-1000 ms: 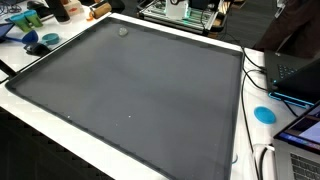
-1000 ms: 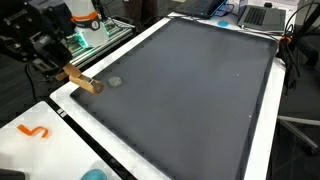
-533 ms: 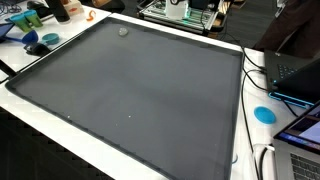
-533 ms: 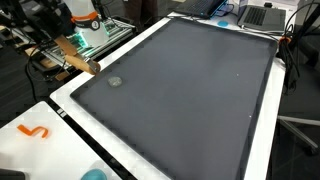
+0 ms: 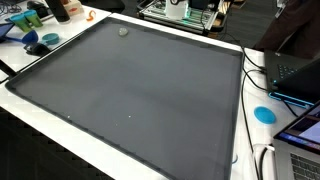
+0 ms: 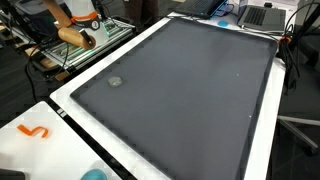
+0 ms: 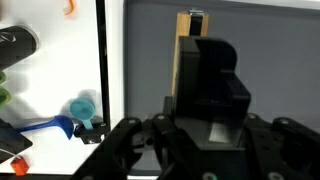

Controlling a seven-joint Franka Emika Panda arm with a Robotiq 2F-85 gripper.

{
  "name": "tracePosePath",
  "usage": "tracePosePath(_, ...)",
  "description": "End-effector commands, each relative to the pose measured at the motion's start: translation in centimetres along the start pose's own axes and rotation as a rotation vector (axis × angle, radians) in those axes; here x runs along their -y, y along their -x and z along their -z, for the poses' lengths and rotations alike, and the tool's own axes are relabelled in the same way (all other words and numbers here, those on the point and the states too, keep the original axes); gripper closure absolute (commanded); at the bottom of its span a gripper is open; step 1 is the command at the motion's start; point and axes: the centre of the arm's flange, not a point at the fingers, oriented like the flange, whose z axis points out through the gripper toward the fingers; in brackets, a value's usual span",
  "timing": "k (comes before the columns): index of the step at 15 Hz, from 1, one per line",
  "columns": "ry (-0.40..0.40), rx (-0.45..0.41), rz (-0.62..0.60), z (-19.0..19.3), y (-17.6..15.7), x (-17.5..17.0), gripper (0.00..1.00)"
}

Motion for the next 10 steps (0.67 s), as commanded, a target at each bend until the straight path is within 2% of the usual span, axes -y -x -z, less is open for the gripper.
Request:
tracePosePath(1,0.005,-0.004,-0.002,0.4,0.0,0.3,0.5)
tracePosePath(9,0.008,-0.006,-0.005,0.7,0.1,0.6,0.5)
tracePosePath(10,-0.007,0.018,-0.013,-0.7,-0.4,-0.2,0.75)
